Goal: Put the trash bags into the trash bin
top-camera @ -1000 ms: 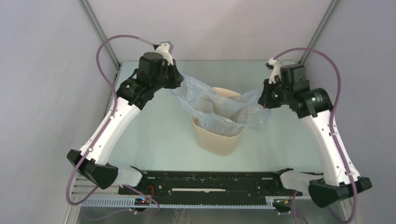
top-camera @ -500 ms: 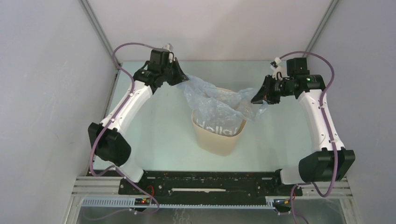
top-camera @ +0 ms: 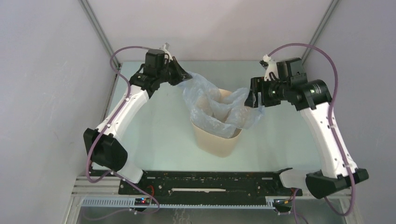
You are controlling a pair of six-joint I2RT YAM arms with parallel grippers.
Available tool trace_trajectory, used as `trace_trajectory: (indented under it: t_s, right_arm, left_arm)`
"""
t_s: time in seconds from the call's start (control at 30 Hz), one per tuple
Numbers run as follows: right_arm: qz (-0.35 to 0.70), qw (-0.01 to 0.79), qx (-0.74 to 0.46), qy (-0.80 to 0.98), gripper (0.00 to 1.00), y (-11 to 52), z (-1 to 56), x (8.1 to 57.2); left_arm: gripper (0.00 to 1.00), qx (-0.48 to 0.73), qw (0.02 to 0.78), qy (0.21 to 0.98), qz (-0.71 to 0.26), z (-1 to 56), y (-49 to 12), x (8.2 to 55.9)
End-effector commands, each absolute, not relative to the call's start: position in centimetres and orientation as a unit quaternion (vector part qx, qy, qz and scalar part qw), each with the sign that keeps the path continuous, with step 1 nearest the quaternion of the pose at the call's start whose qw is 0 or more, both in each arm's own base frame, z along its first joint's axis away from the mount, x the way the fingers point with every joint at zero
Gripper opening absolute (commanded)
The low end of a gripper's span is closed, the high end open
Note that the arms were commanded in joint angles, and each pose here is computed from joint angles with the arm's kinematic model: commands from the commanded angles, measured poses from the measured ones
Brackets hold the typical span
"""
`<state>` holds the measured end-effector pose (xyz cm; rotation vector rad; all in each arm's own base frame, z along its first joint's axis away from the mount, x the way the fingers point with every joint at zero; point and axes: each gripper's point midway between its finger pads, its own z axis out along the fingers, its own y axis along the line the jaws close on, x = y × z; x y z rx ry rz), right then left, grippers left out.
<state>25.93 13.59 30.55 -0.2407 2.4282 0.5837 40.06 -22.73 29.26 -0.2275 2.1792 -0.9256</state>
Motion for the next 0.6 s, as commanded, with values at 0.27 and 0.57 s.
trace_trajectory:
  t_s: [0.27,0.57]
  right_arm:
    - [0.023,0.432,-0.163,0.887,0.82,9.4,36.4,23.4]
    - [0.044,0.539,-0.459,0.705,0.84,16.5,37.7,20.4]
  left_arm:
    - [0.0,-0.102,0.399,0.799,-0.438,34.0,-23.0,37.2]
    - [0.0,-0.121,0.409,0.784,-0.451,34.5,-22.4,35.9]
